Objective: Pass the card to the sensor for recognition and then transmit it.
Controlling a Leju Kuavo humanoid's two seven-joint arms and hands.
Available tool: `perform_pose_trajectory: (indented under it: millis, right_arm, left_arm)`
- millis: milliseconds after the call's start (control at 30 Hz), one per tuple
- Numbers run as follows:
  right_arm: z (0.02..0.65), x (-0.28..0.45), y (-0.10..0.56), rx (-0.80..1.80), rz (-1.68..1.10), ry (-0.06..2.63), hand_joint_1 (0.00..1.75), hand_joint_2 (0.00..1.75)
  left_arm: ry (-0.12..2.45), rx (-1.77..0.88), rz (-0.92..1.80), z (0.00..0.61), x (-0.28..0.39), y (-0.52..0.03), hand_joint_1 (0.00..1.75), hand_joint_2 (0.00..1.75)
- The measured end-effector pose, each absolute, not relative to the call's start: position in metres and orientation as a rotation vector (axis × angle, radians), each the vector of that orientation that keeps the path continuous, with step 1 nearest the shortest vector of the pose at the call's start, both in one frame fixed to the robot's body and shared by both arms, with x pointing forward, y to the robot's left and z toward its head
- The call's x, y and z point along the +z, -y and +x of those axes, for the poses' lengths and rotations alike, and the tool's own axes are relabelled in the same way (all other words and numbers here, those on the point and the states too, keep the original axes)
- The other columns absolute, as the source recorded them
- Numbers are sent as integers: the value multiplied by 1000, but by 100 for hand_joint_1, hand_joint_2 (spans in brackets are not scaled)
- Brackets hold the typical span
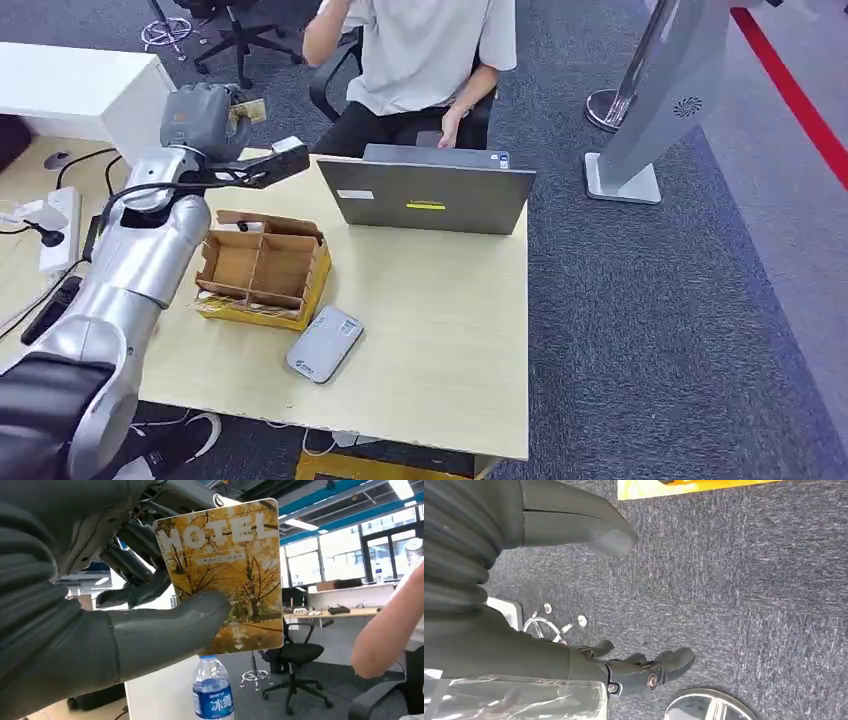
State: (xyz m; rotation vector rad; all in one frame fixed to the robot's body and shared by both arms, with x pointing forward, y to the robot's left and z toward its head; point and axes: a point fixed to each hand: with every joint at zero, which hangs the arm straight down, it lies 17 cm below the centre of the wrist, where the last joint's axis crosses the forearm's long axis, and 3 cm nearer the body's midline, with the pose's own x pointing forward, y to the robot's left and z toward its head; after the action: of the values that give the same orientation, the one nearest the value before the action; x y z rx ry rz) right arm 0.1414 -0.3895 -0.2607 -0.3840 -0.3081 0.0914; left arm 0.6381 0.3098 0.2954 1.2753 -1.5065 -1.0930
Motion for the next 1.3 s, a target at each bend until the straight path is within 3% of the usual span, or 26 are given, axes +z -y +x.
perform_pose_trajectory:
  millis: [167,467,700,967,1100,1300]
  right_arm:
    - [135,-262,391,76,-389,304,0,175]
    - [114,-265,396,30,-400,295,0,175]
    - [110,-265,397,-4,-401,291,0,175]
    - [108,-265,398,-13,-402,288,0,175]
    - [101,-266,400,-24,-403,270,0,175]
    - [101,-266,400,-14,-404,269,0,175]
  left_arm:
    - [1650,-1048,1339,613,303,-296,175,175]
    - [1958,-1091,1405,500,303,-241,175,175]
    - [2072,-1124,1386,452,302,-219,175,175]
    - [2042,-1199,1352,441,285,-213,175,175]
    - [1601,-1661,1024,446,151,-223,175,175]
    - [1524,-1738,966,446,121,-222,175,175]
